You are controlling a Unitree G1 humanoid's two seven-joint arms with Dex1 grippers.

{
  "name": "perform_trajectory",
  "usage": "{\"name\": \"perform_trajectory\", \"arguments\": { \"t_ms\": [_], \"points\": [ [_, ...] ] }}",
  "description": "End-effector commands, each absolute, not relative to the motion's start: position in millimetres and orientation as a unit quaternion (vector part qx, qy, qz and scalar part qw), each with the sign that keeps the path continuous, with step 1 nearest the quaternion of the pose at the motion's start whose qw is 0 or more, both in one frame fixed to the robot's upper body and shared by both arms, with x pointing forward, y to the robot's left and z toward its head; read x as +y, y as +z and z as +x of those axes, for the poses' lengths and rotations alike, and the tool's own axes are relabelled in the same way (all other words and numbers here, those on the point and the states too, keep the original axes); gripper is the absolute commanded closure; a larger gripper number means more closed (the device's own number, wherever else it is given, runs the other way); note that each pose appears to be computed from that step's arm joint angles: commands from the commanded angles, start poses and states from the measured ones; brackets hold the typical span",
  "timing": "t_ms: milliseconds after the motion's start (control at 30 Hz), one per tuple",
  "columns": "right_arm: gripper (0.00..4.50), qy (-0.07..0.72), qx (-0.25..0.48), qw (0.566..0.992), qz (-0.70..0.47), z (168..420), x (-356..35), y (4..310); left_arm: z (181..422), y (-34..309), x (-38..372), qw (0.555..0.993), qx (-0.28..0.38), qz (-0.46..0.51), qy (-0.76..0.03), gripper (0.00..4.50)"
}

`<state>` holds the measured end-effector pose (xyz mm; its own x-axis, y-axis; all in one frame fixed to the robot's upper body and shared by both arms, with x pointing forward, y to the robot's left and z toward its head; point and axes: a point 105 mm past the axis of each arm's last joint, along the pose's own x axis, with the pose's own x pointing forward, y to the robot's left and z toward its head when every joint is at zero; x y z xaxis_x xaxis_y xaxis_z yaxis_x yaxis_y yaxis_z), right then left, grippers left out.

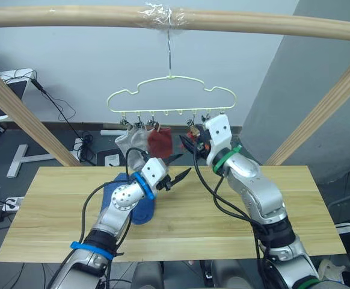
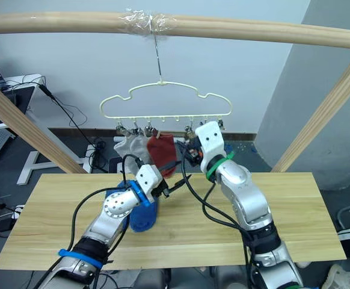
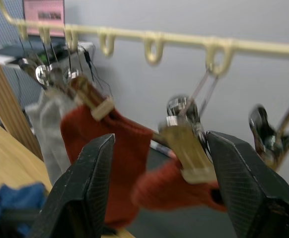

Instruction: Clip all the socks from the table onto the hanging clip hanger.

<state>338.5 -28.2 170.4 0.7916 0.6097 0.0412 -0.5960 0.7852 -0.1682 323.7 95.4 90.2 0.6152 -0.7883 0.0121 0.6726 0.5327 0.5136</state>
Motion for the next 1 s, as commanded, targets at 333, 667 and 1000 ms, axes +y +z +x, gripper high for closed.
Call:
{"name": "perform_trajectory", "arguments": {
  "t_ms": [333,667,1000],
  "points": [
    [1.45,0.342,-0.036,0.917,-0.202,293,-97,142,288,118,154,0.855,-0.069,0.247,-0.451,2.02],
    [1.45,0.389,-0.052,0.892,-0.223,258,-125,137,264,93,200,0.888,0.008,0.230,-0.399,2.02],
    [1.45,0.365,-0.010,0.917,-0.161,257,-148,124,265,79,227,0.906,0.041,0.210,-0.366,0.91]
  ]
}}
